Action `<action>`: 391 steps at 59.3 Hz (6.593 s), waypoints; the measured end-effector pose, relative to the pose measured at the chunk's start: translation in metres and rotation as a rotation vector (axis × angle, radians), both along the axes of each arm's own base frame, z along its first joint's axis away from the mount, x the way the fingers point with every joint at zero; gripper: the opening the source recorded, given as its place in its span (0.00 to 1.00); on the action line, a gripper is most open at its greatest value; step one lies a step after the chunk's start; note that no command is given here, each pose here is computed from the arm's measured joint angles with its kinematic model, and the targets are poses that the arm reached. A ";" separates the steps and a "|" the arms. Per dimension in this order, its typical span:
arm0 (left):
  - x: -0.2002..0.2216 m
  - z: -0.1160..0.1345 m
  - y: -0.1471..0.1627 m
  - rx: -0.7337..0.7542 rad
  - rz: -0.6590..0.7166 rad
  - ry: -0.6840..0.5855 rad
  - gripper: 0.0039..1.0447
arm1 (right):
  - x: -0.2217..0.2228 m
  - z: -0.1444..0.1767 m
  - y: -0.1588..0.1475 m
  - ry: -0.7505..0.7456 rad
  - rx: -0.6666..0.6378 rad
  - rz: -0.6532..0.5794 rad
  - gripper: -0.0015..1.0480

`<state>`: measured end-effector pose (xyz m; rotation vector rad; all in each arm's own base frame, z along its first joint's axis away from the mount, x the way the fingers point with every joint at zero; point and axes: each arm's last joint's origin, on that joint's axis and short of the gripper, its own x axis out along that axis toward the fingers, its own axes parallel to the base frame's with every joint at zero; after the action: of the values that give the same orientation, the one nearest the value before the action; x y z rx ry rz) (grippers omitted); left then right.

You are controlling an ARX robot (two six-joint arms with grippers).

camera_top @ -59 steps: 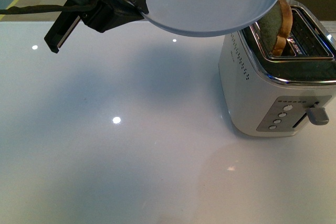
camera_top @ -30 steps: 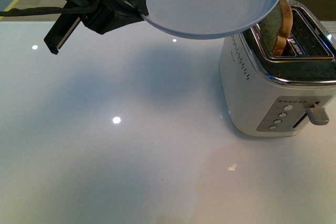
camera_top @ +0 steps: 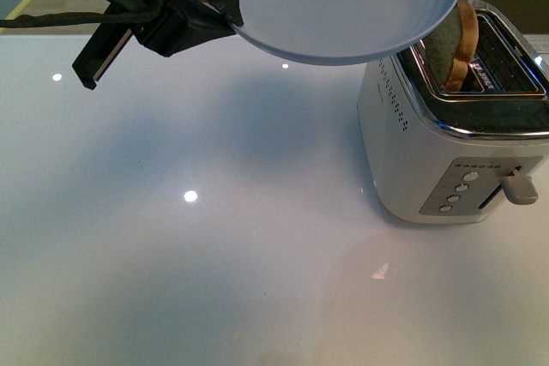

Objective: Left arm holds plate, right arm toasts bread

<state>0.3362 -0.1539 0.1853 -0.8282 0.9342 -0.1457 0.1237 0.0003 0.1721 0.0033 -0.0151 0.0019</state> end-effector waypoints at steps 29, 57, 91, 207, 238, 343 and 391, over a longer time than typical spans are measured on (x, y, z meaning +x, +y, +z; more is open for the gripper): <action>0.000 0.000 0.000 0.001 -0.001 0.001 0.02 | -0.012 0.001 0.000 -0.004 0.000 0.000 0.02; -0.001 -0.001 -0.001 0.004 -0.001 0.003 0.02 | -0.027 -0.003 0.000 0.003 0.000 0.000 0.02; -0.001 -0.002 -0.001 0.005 -0.001 0.004 0.02 | -0.027 -0.003 0.000 0.002 0.000 0.000 0.77; 0.056 -0.187 0.284 0.108 0.305 0.116 0.02 | -0.027 -0.003 0.000 0.001 0.000 0.000 0.92; 0.056 -0.209 0.292 0.104 0.297 0.163 0.02 | -0.027 -0.003 0.000 0.001 0.000 0.000 0.92; -0.070 -0.026 0.202 0.088 0.233 -0.323 0.93 | -0.027 -0.003 0.000 0.001 0.000 0.000 0.92; -0.118 -0.021 0.151 0.750 0.171 -0.928 0.46 | -0.027 -0.003 0.000 0.000 0.000 0.000 0.92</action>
<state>0.2185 -0.0031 0.1647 -0.0784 -0.0001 -0.0122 0.0969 0.0002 0.1694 0.0029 -0.0147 0.0023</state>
